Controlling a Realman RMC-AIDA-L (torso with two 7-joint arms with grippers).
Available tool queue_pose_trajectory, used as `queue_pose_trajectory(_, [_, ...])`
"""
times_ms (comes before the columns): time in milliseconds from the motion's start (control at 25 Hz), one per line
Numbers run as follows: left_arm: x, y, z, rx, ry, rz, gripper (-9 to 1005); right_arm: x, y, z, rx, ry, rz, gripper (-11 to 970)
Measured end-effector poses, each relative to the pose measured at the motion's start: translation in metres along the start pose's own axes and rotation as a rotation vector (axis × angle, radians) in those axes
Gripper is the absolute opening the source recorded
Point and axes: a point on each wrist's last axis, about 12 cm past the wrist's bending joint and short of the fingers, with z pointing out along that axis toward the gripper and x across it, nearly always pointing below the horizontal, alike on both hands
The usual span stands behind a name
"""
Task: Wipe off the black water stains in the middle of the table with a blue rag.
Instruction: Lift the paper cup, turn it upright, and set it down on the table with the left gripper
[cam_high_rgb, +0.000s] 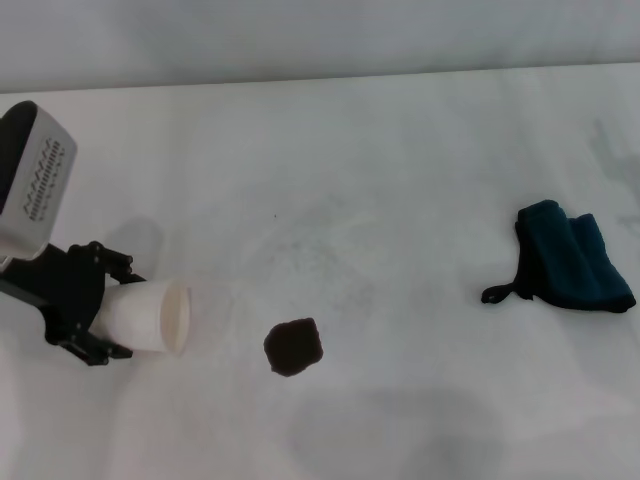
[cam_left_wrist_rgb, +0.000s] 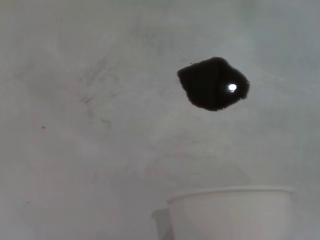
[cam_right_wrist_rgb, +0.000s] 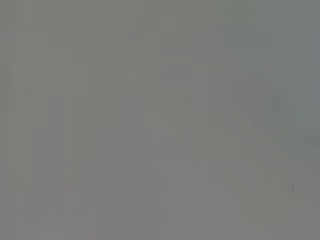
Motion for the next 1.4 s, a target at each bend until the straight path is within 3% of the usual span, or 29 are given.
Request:
queue_pose_trajectory(280, [-0.004, 0.006, -0.002, -0.06, -0.045, -0.04, 831, -0.002, -0.002, 0.002, -0.005, -0.005, -0.012, 783])
queue_pose_trajectory(440, [-0.011, 0.018, -0.012, -0.21, -0.187, -0.09, 732, -0.003, -0.004, 0.001, -0.012, -0.013, -0.016, 783])
queue_pose_trajectory(640, [-0.016, 0.02, -0.011, -0.346, -0.374, -0.191, 704, -0.005, -0.01, -0.001, -0.022, -0.016, -0.042, 783])
queue_pose_trajectory(960, [0.0, -0.016, 0.022, -0.522, -0.687, -0.404, 638, -0.009, -0.03, -0.007, -0.048, 0.0, -0.073, 784])
queue_pose_trajectory(1200, [0.01, -0.059, 0.06, -0.579, -0.78, -0.563, 602, -0.011, -0.037, -0.004, -0.11, 0.038, -0.15, 789])
queue_pose_trajectory(1400, [0.018, -0.085, 0.075, -0.606, -0.795, -0.68, 583, -0.013, -0.036, 0.001, -0.156, 0.053, -0.191, 790])
